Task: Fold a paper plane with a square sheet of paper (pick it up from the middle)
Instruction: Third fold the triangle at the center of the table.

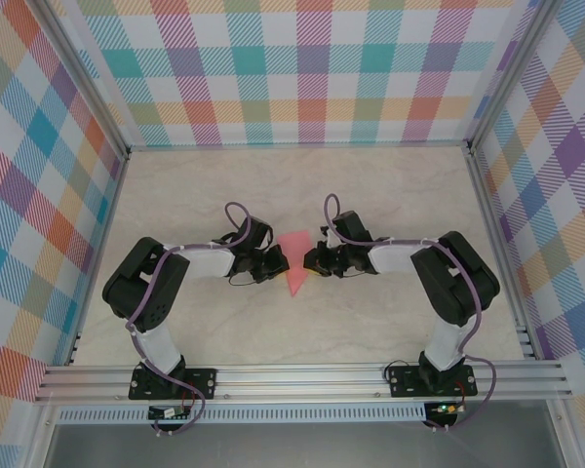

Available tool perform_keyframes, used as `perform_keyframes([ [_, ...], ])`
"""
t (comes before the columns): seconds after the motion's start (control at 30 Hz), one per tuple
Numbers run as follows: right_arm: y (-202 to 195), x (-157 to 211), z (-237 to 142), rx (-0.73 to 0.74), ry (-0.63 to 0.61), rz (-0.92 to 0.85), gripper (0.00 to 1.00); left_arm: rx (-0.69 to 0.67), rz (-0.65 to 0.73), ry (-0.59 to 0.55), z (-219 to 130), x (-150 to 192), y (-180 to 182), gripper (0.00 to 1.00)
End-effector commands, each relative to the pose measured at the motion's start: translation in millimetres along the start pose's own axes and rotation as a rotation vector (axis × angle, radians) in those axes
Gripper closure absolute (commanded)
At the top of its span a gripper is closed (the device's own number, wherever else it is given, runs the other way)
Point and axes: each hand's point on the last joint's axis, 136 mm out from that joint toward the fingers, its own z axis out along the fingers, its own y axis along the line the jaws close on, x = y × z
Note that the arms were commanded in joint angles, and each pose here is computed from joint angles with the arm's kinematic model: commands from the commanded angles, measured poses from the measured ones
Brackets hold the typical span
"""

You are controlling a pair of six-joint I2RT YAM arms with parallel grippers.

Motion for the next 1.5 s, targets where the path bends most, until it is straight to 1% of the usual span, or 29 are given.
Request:
perform_keyframes([
  [0.0, -3.0, -5.4, 7.0, -0.001, 0.014, -0.015, 0.9, -0.17, -0.006, 0.02, 8.9, 11.9, 39.2, 0.94],
  [0.23, -37.6, -10.8, 11.7, 0.131, 0.018, 0.073, 0.91, -0.273, 0.021, 0.031, 5.5, 16.3, 55.7, 0.96],
  [0.3, -34.3, -12.2, 9.4, 0.125, 0.015, 0.078, 0.92, -0.305, 0.031, 0.035, 4.1, 17.6, 60.8, 0.96],
  [0.43, -14.6, -21.9, -2.2, 0.089, -0.028, 0.041, 0.91, -0.339, 0.05, 0.04, 1.5, 19.3, 66.3, 0.96],
  [0.53, -12.2, -29.9, -3.7, 0.098, -0.04, 0.029, 0.91, -0.352, 0.06, 0.041, 0.9, 18.8, 67.2, 0.96],
  [0.73, -34.1, -37.0, 3.1, 0.146, -0.045, 0.062, 0.91, -0.357, 0.079, 0.037, 3.0, 16.7, 65.8, 0.96],
  [0.8, -40.7, -40.9, 1.8, 0.164, -0.058, 0.078, 0.92, -0.386, 0.078, 0.062, 1.8, 22.5, 72.6, 0.96],
  [0.93, -49.3, -47.9, -2.5, 0.214, -0.076, 0.114, 0.92, -0.395, 0.085, 0.066, 3.3, 22.9, 73.9, 0.96],
  [1.07, -42.2, -53.6, -7.7, 0.22, -0.094, 0.109, 0.92, -0.394, 0.088, 0.068, 3.4, 23.1, 73.4, 0.96],
  [1.2, -29.7, -63.1, -17.3, 0.208, -0.144, 0.08, 0.92, -0.394, 0.09, 0.07, 4.1, 24.2, 73.5, 0.96],
  [1.3, -30.5, -63.6, -11.6, 0.205, -0.121, 0.085, 0.92, -0.391, 0.091, 0.073, 5.0, 25.1, 73.2, 0.96],
  [1.4, -29.6, -58.1, -2.5, 0.157, -0.084, 0.081, 0.92, -0.386, 0.091, 0.071, 5.2, 24.6, 71.3, 0.96],
  [1.47, -34.0, -57.0, -2.4, 0.176, -0.081, 0.086, 0.92, -0.384, 0.091, 0.07, 5.4, 24.9, 71.0, 0.96],
])
